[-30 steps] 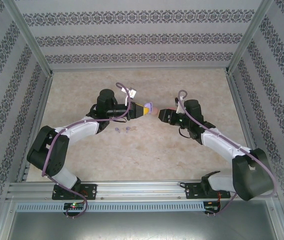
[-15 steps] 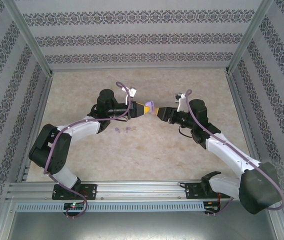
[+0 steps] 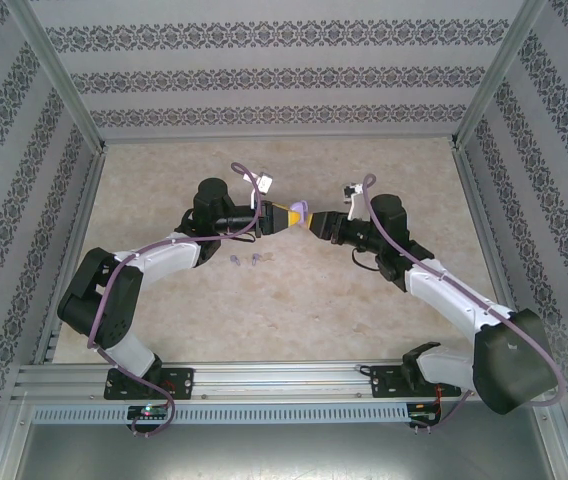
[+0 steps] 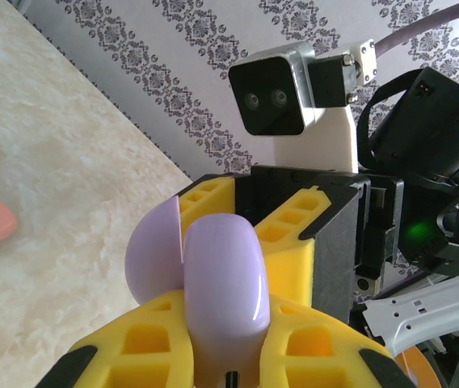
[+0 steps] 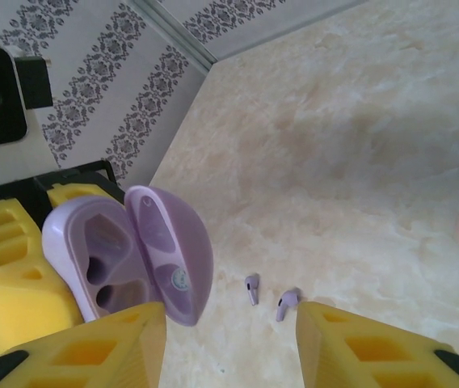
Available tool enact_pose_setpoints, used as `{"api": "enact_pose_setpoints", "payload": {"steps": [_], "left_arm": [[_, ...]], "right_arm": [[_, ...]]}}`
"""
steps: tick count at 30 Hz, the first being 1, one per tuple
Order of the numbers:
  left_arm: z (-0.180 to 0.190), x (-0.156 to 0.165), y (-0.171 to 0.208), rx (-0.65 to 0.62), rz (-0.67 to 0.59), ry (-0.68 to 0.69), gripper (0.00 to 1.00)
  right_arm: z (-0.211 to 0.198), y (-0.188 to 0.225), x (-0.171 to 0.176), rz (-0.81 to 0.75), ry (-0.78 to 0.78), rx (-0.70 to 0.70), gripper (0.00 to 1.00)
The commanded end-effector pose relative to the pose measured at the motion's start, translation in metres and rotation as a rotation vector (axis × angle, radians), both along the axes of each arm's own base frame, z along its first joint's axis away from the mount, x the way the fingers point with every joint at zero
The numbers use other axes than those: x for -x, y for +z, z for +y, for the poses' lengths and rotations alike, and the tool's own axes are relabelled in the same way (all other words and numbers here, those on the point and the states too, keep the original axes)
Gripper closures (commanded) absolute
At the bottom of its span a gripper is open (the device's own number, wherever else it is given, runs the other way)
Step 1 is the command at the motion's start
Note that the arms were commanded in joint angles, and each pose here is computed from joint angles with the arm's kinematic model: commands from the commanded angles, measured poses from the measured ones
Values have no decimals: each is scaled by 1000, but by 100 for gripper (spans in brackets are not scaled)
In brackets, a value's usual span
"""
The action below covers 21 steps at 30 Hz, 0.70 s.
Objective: Insert the wireless bluetooth earbuds into the charging case
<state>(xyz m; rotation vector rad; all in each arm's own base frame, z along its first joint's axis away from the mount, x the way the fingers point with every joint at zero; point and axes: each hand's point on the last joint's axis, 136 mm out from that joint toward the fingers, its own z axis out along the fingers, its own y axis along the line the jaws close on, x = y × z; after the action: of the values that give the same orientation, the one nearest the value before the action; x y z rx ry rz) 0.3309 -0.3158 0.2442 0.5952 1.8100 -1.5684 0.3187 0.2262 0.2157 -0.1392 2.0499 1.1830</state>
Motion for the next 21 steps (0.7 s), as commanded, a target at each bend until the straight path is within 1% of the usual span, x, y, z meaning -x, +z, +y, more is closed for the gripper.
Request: {"api": "enact_pose_setpoints", "payload": {"steps": [1,15,21], "left_arm": [[-5,4,16,35,-52,-36,100],[-4,7,21,40,-58,-47,100],[-6,10,19,36,-53,-64,100]], "right_arm": [[8,23,-7,-58,9,-32,54],[11,1,-15,-9,-3,-2,62],[10,5,-22,-12,-17,-8,66]]}}
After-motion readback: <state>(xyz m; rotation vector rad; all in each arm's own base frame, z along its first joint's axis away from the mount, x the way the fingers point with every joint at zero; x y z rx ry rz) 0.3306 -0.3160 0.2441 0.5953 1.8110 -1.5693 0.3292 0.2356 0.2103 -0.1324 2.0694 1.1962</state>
